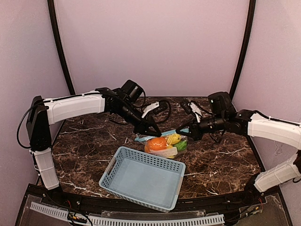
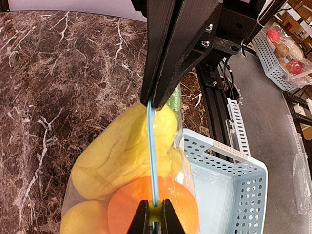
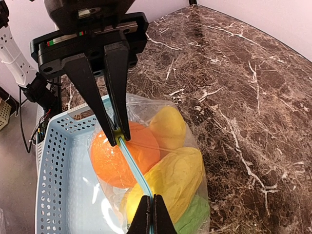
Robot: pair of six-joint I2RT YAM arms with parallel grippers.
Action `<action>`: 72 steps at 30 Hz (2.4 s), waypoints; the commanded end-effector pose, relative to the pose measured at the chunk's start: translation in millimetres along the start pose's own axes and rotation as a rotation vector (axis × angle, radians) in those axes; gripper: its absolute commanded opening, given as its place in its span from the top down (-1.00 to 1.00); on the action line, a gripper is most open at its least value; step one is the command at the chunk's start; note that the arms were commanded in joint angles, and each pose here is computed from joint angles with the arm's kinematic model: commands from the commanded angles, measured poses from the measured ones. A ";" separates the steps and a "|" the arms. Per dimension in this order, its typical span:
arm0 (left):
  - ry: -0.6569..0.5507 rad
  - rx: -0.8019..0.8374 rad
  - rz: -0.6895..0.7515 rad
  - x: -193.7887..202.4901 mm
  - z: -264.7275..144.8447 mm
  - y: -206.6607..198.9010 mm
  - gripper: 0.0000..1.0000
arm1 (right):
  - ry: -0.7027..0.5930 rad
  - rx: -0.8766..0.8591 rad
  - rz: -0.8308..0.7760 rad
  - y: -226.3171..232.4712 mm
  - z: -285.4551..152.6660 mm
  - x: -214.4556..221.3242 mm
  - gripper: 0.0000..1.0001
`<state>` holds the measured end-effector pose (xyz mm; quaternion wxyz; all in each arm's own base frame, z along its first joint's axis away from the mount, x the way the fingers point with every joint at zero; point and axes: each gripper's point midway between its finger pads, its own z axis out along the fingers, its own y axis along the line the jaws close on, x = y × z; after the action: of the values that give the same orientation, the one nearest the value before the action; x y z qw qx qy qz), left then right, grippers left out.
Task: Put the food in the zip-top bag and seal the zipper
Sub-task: Zip the zipper of the food storage bag.
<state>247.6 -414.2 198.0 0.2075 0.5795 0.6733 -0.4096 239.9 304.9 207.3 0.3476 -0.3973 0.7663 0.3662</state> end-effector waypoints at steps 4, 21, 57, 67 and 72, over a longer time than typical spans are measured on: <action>0.023 -0.054 0.027 -3.3 -22.0 -7.1 0.99 | 0.015 0.218 -0.006 -31.2 -25.5 4.6 1.00; 0.042 -0.078 0.035 1.1 -23.0 -3.5 0.99 | 0.014 0.345 -0.006 -40.0 -53.6 9.5 1.00; 0.042 -0.116 0.037 2.8 -34.6 5.9 0.99 | 0.010 0.478 0.005 -56.9 -77.3 8.2 1.00; 0.054 -0.148 0.037 7.2 -39.1 13.9 0.99 | 0.012 0.537 0.016 -64.8 -85.4 8.6 1.00; 0.061 -0.165 0.032 10.0 -42.1 19.1 0.99 | 0.007 0.576 0.020 -69.9 -91.0 7.1 1.00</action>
<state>270.6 -412.1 207.4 0.2657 0.5981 0.6616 -0.3660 254.1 236.8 222.1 0.4148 -0.3330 0.8188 0.2161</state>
